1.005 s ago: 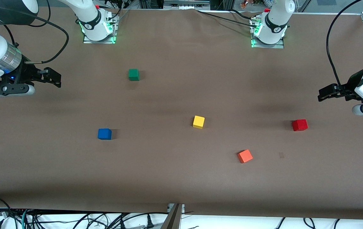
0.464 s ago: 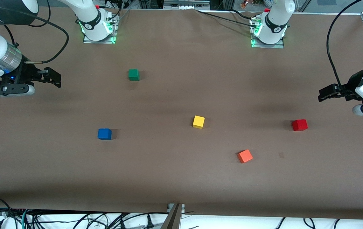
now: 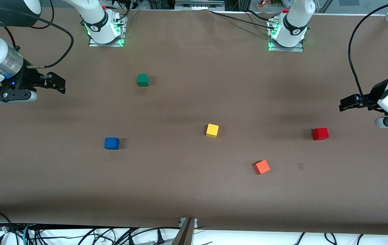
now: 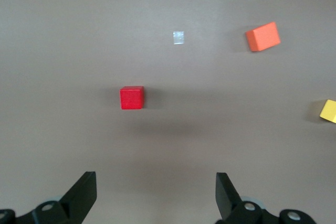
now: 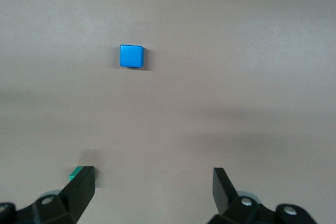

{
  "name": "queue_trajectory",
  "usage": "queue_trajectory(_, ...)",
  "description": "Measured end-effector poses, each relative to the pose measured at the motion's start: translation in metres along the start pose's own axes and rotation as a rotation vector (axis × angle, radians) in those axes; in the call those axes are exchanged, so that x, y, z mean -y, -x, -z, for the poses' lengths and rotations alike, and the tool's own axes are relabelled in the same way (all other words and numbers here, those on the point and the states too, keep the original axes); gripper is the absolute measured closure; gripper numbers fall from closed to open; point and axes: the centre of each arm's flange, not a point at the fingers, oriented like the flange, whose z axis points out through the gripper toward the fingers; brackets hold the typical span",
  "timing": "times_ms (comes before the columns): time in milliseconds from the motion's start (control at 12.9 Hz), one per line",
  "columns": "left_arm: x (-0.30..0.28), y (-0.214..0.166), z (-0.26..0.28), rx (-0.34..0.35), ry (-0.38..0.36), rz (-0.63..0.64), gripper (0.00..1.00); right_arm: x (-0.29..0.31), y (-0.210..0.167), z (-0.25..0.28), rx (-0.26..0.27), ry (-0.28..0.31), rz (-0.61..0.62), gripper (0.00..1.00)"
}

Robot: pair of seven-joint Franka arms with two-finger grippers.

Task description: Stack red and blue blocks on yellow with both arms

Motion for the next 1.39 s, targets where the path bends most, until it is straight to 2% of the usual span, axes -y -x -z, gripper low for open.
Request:
queue_trajectory(155,0.030,-0.015,-0.029,0.048,0.010,0.042,0.00,0.000,0.000,0.000,0.001,0.000,0.000,0.00)
queue_trajectory(309,0.036,-0.035,-0.073,0.096,0.019,0.050,0.00,0.000,0.000,-0.001,0.001,0.000,0.000,0.00)
queue_trajectory(541,0.034,-0.073,-0.141,0.078,0.036,0.046,0.00,0.000,0.000,-0.001,0.003,0.001,0.000,0.00)
queue_trajectory(773,0.041,-0.092,-0.202,0.078,0.048,0.058,0.00,0.000,0.000,-0.001,0.003,0.001,0.000,0.00)
queue_trajectory(1159,0.070,-0.086,-0.282,0.009,0.062,-0.007,0.00,0.000,0.000,-0.001,0.002,0.001,-0.001,0.00)
queue_trajectory(1391,0.085,-0.071,-0.312,0.029,0.069,-0.020,0.00,0.002,-0.001,0.000,-0.001,0.001,0.003,0.00)
